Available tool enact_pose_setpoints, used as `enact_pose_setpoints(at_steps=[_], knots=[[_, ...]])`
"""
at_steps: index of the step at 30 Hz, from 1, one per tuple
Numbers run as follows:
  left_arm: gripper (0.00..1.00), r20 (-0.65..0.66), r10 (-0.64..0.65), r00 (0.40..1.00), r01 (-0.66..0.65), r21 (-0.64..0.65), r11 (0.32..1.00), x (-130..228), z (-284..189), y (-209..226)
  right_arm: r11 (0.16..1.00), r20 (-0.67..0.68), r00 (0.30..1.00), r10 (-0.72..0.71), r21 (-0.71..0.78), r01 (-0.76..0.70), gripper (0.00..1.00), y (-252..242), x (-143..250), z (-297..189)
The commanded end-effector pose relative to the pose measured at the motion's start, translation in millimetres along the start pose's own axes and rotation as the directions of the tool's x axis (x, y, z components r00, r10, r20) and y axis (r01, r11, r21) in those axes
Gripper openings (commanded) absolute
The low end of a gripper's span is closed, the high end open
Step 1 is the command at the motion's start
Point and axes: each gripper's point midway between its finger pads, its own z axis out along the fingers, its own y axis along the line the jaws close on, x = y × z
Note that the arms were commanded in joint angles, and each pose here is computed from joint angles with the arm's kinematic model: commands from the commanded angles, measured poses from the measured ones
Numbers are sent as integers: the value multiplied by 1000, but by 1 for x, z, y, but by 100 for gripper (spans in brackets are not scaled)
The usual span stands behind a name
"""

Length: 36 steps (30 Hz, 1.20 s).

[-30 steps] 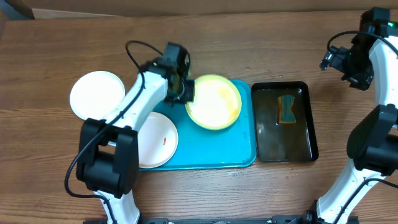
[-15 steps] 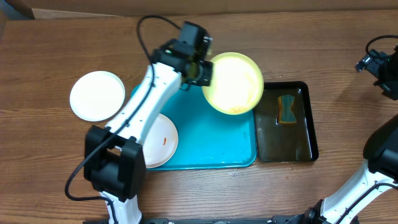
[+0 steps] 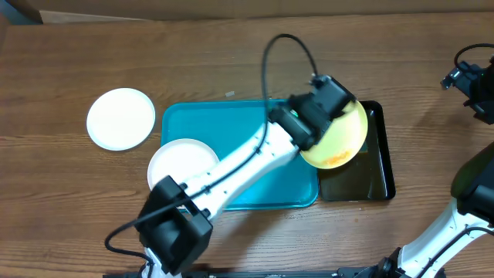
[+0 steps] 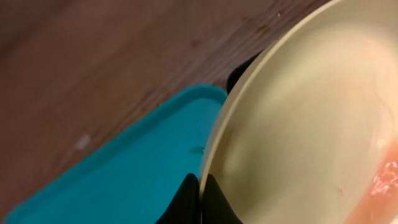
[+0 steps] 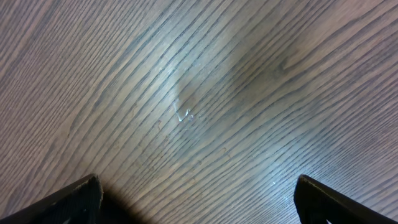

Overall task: Clean dirty plates on tray and stack at the side
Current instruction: 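Lift the yellow-green plate with the left gripper and carry it left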

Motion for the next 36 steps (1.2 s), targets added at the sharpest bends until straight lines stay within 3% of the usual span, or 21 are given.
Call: enact_pose_setpoints(at_steps=[1, 5, 11, 20, 23, 28, 30, 33, 36], knots=[[4, 100, 155, 983, -123, -273, 954, -24, -30, 11, 1000, 15, 1000, 3, -3, -3, 100, 1, -1, -5], [4, 167, 295, 941, -198, -434, 879, -43, -64, -4, 1000, 15, 1000, 3, -3, -3, 100, 1, -1, -5], [4, 207, 407, 890, -216, -593, 776, -62, -106, -18, 1000, 15, 1000, 3, -3, -3, 100, 1, -1, -5], [4, 260, 408, 875, -208, -559, 802, -69, -112, -35, 1000, 15, 1000, 3, -3, -3, 100, 1, -1, -5], [4, 289, 356, 889, -204, -446, 871, -63, -97, -46, 1000, 15, 1000, 3, -3, -3, 100, 1, -1, -5], [4, 236, 186, 954, -189, -9, 982, -36, -55, -83, 1000, 15, 1000, 3, -3, -3, 100, 1, -1, -5], [4, 159, 79, 984, -108, 180, 978, -27, -38, -85, 1000, 15, 1000, 3, -3, -3, 100, 1, -1, -5], [4, 62, -45, 997, 23, 316, 948, -24, -20, -64, 1000, 15, 1000, 3, -3, -3, 100, 1, -1, -5], [4, -59, -179, 982, 186, 450, 873, -21, -5, -35, 1000, 15, 1000, 3, -3, -3, 100, 1, -1, -5]])
